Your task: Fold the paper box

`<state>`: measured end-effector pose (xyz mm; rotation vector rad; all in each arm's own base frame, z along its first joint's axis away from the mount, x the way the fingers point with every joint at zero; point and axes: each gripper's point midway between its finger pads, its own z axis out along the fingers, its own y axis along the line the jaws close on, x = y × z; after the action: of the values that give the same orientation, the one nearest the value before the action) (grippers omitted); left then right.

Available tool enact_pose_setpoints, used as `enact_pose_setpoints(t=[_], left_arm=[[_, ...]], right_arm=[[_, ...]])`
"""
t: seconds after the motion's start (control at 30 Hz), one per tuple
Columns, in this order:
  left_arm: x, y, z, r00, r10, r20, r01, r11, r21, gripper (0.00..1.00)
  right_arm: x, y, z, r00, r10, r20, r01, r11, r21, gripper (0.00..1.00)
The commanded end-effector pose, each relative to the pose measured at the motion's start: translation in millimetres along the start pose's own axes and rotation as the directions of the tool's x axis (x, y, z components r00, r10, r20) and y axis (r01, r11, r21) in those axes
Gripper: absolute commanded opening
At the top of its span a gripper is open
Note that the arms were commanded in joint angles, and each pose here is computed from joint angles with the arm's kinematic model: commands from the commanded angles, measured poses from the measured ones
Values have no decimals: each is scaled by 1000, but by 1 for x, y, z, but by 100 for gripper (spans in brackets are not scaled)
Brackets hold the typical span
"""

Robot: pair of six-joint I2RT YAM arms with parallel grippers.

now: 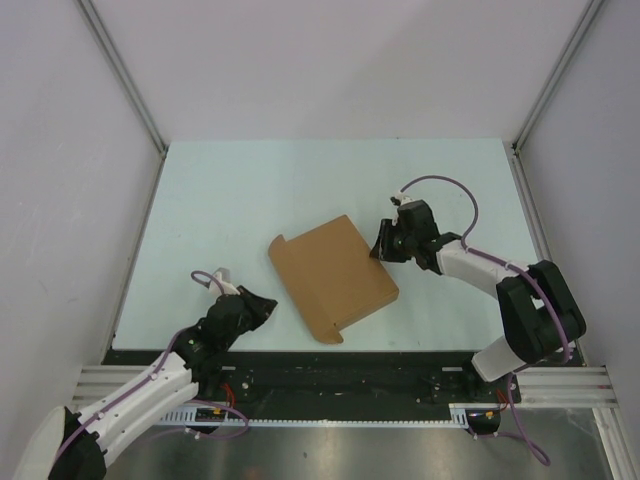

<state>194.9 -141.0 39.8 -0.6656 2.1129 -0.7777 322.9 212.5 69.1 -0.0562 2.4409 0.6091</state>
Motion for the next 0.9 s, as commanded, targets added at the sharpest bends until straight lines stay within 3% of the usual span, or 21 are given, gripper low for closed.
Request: enact_pose_setpoints(t=[0.0,0.3,0.5,0.77,0.87], left_arm=[[6,15,4,1000,-11,1,11,1000,-21,17],[2,11,5,1000,-7,16,7,1000,-20,18],[3,8,9,1000,-4,11,4,1000,-18,18],[-11,-29,27,999,24,28,-25,999,23,18],[-20,-61,40,998,51,30,-53,997,53,18]], right_arm=[[50,-71,11,992,71,-106,-44,971,234,34],[57,-96,16,976,190,-108,-157,953,259,36],[55,-97,19,977,189,-102,-158,953,258,38],[47,-94,14,980,185,-69,-161,953,257,41],[41,-92,11,982,182,-51,-164,954,253,41]])
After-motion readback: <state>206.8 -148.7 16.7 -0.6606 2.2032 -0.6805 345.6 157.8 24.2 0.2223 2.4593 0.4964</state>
